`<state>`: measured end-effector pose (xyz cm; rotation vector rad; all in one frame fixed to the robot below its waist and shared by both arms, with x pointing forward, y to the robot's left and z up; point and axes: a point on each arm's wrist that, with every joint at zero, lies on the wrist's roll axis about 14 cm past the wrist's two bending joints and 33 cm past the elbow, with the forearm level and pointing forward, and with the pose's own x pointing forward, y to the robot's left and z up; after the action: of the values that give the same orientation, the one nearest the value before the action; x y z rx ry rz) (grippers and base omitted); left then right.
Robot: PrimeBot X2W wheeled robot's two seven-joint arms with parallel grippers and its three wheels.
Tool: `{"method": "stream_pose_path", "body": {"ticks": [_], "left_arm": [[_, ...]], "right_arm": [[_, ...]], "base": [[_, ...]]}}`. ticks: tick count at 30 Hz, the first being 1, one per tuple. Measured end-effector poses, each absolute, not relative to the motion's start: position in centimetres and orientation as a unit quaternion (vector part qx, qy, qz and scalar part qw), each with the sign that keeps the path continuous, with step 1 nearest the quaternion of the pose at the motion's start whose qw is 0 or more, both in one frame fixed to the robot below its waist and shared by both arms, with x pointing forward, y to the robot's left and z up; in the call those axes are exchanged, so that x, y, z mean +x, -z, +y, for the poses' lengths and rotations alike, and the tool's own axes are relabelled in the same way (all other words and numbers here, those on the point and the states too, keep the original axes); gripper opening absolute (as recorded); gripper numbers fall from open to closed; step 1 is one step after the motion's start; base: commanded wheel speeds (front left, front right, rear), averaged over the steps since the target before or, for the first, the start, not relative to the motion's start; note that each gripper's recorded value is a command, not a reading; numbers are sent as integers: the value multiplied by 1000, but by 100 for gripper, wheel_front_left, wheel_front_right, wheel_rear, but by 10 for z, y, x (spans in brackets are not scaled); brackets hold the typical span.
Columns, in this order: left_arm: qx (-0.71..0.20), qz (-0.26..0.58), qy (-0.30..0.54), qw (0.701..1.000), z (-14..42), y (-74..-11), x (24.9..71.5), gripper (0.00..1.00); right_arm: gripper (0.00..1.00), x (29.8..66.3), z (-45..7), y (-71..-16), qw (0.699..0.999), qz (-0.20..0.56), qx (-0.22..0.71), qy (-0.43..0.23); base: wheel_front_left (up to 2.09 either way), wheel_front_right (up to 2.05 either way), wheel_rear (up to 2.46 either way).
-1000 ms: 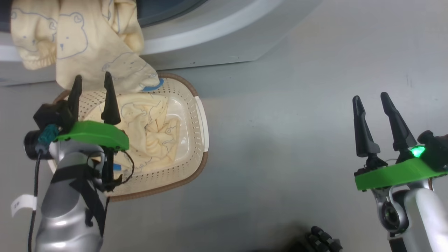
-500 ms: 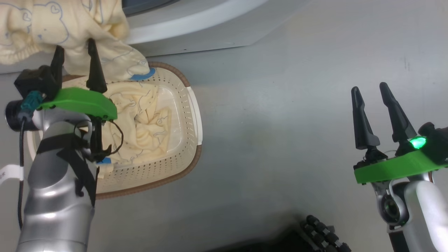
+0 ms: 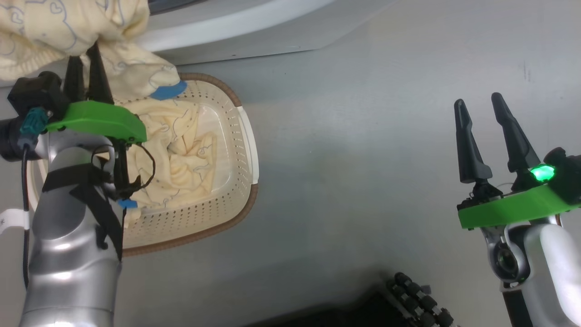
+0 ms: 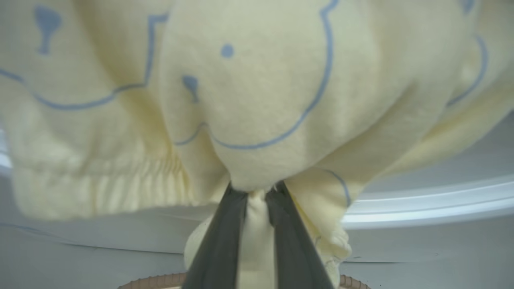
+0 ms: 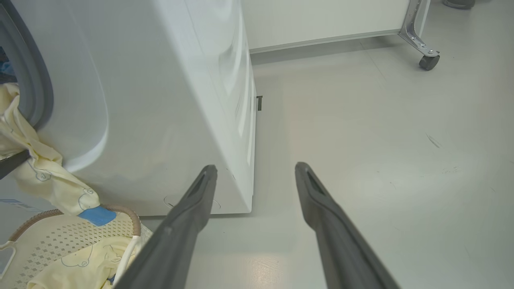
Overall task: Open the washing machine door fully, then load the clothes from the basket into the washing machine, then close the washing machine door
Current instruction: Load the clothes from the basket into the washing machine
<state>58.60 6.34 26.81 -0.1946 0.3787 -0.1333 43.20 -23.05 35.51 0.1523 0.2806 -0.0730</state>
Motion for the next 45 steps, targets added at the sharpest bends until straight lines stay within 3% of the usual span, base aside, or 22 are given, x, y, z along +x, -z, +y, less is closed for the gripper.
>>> {"method": "stream_pose_path", "body": {"ticks": [15, 24, 30, 38, 45], "left_arm": [[-94, 134, 69, 984, 77, -308, 575, 0], [-94, 88, 106, 986, 55, -350, 587, 0], [-76, 81, 128, 986, 38, -365, 611, 0], [-65, 9, 136, 988, 14, -429, 671, 0], [-49, 33, 103, 993, 28, -417, 699, 0]], "right_arm": [[100, 439, -216, -361, 987, 126, 99, 26], [100, 438, -209, -368, 987, 119, 106, 18], [100, 432, -211, -368, 986, 123, 111, 27], [100, 421, -215, -371, 984, 128, 114, 41], [100, 408, -218, -370, 982, 139, 114, 51]], "base": [[0, 0, 0], [0, 0, 0], [0, 0, 0], [0, 0, 0], [0, 0, 0]]}}
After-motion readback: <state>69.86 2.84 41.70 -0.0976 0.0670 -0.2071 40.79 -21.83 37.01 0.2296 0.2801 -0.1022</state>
